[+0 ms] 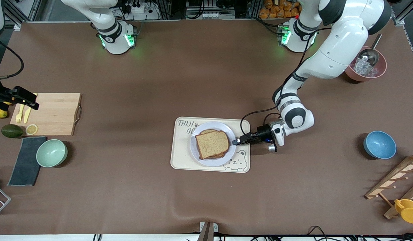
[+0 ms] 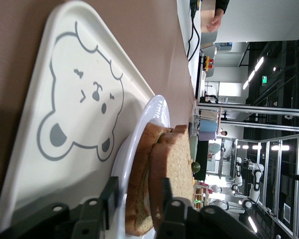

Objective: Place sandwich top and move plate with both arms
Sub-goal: 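Open the left gripper and release the plate rim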

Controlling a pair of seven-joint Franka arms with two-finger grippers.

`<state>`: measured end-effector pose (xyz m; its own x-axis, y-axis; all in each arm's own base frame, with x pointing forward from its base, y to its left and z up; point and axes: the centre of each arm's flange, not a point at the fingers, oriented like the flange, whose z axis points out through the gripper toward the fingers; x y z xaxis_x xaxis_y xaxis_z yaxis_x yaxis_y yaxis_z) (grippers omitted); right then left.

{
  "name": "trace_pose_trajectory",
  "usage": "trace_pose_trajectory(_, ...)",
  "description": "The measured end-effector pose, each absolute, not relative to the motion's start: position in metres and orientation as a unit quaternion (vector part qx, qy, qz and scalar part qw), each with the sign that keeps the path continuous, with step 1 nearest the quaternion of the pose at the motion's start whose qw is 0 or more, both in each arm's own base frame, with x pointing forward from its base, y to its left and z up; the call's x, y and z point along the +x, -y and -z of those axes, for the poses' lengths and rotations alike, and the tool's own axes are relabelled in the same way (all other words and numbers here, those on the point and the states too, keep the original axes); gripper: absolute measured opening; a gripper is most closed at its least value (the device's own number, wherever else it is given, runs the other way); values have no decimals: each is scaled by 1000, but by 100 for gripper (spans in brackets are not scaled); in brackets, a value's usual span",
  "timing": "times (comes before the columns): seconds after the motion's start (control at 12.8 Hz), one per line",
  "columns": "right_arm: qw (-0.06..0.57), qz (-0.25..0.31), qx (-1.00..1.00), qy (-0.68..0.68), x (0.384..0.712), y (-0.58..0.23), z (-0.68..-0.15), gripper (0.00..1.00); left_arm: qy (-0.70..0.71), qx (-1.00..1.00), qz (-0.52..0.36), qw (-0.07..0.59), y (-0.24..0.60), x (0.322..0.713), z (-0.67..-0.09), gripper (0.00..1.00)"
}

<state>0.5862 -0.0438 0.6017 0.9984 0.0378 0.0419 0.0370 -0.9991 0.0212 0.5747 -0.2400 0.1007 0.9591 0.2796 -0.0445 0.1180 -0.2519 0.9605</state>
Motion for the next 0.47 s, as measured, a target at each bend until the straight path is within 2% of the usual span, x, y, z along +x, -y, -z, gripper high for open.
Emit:
trace_pose_trajectory(0.31,10,-21,1000,-19,586,44,-602,100,-162,775,-51,608,238,588,-134,92)
trace_pose_trajectory(0.39,10,-21,1000,-19,586,43,-602,100,-164,773,-50,610,239,591,-148,100)
trace_pose_trajectory(0.47,10,-21,1000,-19,586,43,-602,100,-157,777,-46,608,239,594,-160,100)
